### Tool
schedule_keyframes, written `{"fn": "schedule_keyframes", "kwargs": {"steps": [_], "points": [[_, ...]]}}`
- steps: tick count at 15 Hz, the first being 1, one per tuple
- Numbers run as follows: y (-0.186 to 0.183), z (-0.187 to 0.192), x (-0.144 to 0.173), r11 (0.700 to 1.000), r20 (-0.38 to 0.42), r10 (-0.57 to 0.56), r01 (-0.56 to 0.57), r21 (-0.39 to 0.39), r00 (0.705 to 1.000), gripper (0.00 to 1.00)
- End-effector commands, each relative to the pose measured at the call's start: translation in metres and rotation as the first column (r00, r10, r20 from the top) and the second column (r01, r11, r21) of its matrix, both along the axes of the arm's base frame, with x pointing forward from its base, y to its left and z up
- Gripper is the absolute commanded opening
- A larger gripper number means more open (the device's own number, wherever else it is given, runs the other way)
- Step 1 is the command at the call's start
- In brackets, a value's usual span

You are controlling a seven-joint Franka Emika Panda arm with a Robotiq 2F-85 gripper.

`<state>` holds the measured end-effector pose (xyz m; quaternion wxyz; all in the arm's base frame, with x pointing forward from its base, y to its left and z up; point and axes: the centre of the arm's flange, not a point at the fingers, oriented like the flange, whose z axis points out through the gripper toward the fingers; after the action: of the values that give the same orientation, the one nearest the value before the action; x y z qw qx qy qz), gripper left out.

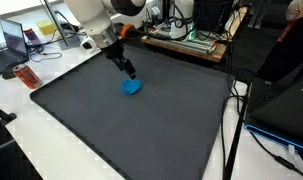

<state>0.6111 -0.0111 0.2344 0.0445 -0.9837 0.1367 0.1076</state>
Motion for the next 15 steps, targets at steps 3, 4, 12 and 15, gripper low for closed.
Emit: {"fn": "schedule_keyframes", "kwargs": {"steps": [3,4,12,15], "points": [[-0.002,0.000,0.003,1.000,0.004,-0.003,0.003,0.000,1.000,1.00],[-0.002,0.000,0.003,1.000,0.004,-0.003,0.003,0.000,1.000,1.00],[0.014,-0.044,-0.006,0.980,0.001,-0.188,0.188,-0.069,0.982,1.00],[0.014,-0.055,-0.012,0.961,0.020,-0.258,0.259,-0.098,0.966,1.00]]}}
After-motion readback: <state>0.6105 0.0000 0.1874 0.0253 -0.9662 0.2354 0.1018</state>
